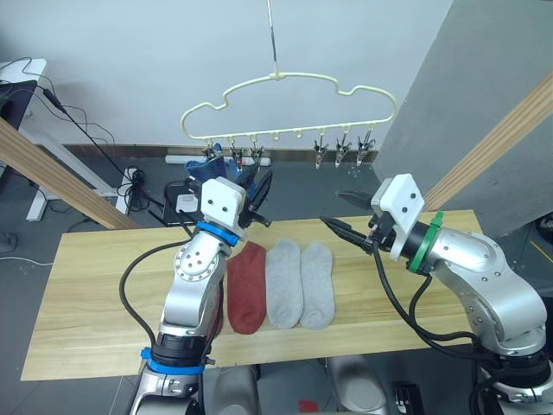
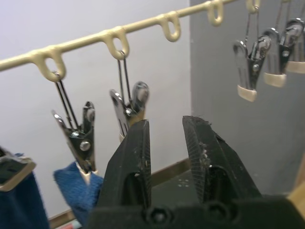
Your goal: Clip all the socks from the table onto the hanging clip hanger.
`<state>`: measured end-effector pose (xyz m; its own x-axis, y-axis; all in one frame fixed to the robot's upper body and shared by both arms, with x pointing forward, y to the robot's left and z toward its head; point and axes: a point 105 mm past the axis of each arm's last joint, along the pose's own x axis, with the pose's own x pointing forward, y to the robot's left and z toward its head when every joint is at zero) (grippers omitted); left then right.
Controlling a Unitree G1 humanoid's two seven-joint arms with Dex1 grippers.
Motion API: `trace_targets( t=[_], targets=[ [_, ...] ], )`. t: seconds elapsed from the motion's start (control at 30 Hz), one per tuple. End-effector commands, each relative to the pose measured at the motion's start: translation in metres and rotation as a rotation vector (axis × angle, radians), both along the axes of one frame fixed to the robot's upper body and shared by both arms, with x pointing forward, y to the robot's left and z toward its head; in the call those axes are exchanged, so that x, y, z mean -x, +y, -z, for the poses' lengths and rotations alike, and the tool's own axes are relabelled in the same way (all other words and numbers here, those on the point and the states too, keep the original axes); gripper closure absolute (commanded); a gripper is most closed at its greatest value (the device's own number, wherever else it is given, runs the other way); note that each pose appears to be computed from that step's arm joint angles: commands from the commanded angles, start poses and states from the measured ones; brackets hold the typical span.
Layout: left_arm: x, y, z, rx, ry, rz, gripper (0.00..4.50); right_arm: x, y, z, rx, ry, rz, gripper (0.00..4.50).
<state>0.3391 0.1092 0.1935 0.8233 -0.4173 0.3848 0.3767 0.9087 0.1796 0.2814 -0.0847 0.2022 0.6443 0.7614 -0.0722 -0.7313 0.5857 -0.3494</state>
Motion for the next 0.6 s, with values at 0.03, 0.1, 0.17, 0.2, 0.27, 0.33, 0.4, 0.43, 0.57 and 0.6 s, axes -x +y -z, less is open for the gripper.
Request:
trace_targets(
  t=[0.03, 0.1, 0.17, 0.2, 0.27, 0.33, 0.4, 0.43, 0.57, 0.6],
  targets=[
    [0.0049, 0.0087, -0.0134, 0.033, -0.068, -0.067, 3.27, 0.0062, -0.0017, -0.0116, -0.006, -0.051, -0.006, 1.78],
    [0.0043, 0.0105, -0.0135, 0.032, -0.072, -0.086, 3.27, 0.0057, -0.0023, -0.0114, -0.004, -0.05, -0.003, 1.78],
    [0.0039, 0.0128, -0.0134, 0.041, -0.074, -0.111, 3.27, 0.0054, -0.0024, -0.0111, -0.002, -0.05, -0.002, 1.78],
    [0.0037, 0.0138, -0.0134, 0.045, -0.075, -0.12, 3.27, 0.0054, -0.0025, -0.011, -0.001, -0.049, -0.002, 1.78],
    [0.0024, 0.0132, -0.0117, 0.041, -0.065, -0.118, 3.27, 0.0051, -0.0024, -0.0109, 0.0, -0.05, -0.001, 1.78],
    [0.0007, 0.0111, -0.0102, 0.04, -0.054, -0.105, 3.27, 0.0048, -0.0021, -0.0112, -0.002, -0.051, 0.001, 1.78],
    [-0.0004, 0.0084, -0.01, 0.039, -0.05, -0.091, 3.27, 0.0049, -0.0015, -0.0115, -0.004, -0.052, 0.0, 1.78],
    [-0.0007, 0.007, -0.0099, 0.038, -0.049, -0.083, 3.27, 0.0049, -0.0012, -0.0116, -0.004, -0.052, 0.0, 1.78],
    [-0.0012, 0.0051, -0.0105, 0.041, -0.053, -0.084, 3.27, 0.0053, 0.0003, -0.012, -0.007, -0.054, -0.005, 1.78],
    [-0.001, 0.0053, -0.0105, 0.042, -0.054, -0.086, 3.27, 0.0054, 0.0002, -0.012, -0.007, -0.054, -0.004, 1.78]
  ],
)
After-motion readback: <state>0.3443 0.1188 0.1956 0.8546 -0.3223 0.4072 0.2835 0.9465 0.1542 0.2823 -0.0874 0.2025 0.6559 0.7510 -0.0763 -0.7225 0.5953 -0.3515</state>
